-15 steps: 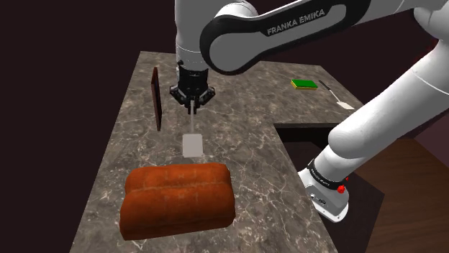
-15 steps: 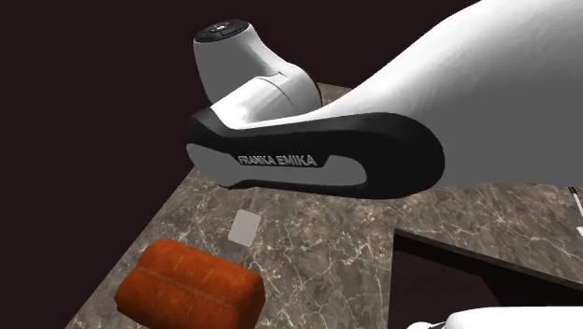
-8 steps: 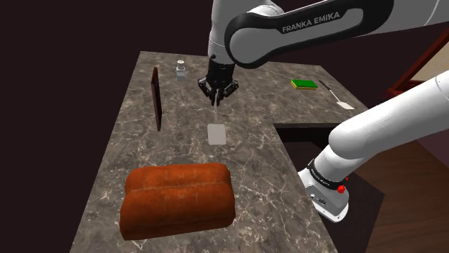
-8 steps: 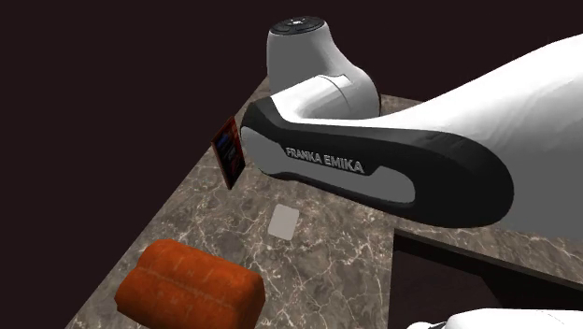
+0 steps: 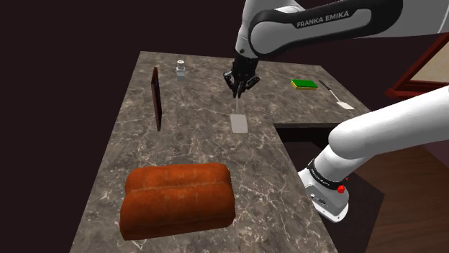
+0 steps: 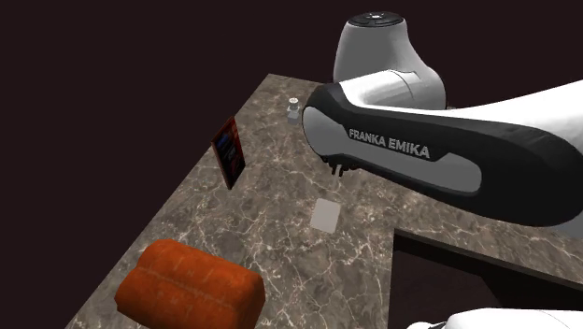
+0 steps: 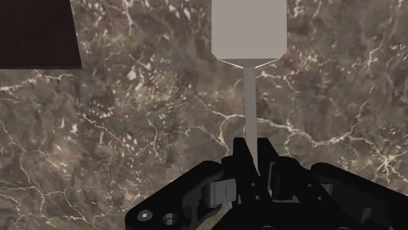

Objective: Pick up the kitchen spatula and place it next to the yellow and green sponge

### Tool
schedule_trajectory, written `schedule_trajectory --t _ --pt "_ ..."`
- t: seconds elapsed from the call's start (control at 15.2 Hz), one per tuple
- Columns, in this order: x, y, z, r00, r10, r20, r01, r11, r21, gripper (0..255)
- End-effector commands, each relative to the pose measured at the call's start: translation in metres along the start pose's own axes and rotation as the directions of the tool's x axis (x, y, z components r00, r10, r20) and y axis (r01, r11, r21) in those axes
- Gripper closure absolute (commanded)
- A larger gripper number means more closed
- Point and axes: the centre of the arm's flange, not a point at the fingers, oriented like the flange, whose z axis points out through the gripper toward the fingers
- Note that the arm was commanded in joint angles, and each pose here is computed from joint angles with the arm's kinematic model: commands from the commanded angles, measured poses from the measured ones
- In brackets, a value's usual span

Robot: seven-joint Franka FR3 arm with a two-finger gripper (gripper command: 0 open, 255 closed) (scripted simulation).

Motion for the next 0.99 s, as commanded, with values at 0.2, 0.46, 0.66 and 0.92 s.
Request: schedule_trajectory --t 0.2,0.46,0.66,0.92 --pt "0.032 0.060 0.003 1.000 -0.002 0.000 0.002 1.000 0.001 255" --pt "0.057 0.107 0.005 1.000 -0.002 0.000 0.002 1.000 0.001 255" --pt "0.076 0.142 0.006 1.000 -0.002 0.000 0.002 1.000 0.001 255" --pt "0.101 0.188 0.008 1.000 -0.002 0.000 0.002 1.000 0.001 255"
